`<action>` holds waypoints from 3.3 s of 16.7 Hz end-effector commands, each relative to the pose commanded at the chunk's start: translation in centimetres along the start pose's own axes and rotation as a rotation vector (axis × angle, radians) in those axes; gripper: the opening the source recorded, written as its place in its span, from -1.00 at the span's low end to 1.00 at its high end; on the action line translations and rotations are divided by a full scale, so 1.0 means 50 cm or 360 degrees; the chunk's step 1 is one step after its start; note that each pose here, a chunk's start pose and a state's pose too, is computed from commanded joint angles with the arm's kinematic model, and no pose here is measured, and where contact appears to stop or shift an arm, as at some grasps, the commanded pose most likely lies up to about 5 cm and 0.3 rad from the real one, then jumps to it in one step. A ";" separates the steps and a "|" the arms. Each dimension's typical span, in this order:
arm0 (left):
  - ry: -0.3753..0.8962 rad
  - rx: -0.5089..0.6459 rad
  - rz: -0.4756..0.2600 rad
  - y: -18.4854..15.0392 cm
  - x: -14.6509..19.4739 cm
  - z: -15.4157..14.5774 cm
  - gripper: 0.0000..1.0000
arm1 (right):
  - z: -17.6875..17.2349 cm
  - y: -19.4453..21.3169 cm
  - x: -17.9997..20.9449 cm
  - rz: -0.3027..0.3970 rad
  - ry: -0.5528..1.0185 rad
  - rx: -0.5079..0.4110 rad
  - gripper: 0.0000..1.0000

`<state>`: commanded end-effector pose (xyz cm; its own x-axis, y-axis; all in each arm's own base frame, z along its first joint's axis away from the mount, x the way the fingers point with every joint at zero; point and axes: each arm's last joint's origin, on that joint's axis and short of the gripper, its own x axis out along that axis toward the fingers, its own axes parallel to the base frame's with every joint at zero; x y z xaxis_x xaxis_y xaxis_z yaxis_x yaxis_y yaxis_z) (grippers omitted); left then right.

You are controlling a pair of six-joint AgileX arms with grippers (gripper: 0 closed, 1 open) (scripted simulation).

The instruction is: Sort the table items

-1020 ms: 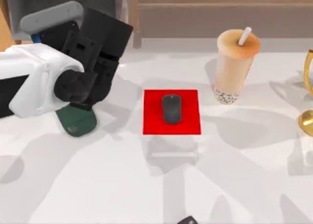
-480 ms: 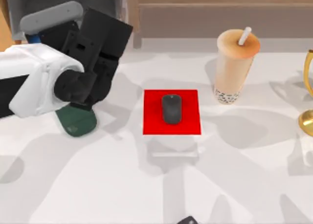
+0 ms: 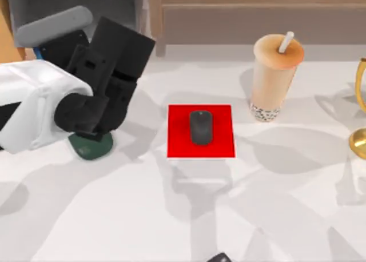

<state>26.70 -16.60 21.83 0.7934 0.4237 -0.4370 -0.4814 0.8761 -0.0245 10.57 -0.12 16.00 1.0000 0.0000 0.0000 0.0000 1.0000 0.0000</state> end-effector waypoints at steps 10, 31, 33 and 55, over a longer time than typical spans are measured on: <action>0.0044 0.0006 -0.0023 0.018 -0.010 -0.009 1.00 | 0.000 0.000 0.000 0.0000 0.0000 0.0000 1.00; -0.0666 0.0185 -0.0801 0.443 -0.071 -0.142 1.00 | 0.000 0.000 0.000 0.0000 0.0000 0.0000 1.00; -0.0695 0.0218 -0.0777 0.447 -0.065 -0.149 1.00 | 0.000 0.000 0.000 0.0000 0.0000 0.0000 1.00; -0.0695 0.0218 -0.0777 0.447 -0.065 -0.149 1.00 | 0.025 0.209 0.184 0.0344 0.0169 -0.0111 1.00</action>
<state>10.57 -0.12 16.00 1.0000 0.0000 0.0000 0.0000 1.0000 0.0000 19.78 10.31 17.23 0.9711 0.2102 -0.1127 -0.2176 0.9743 -0.0576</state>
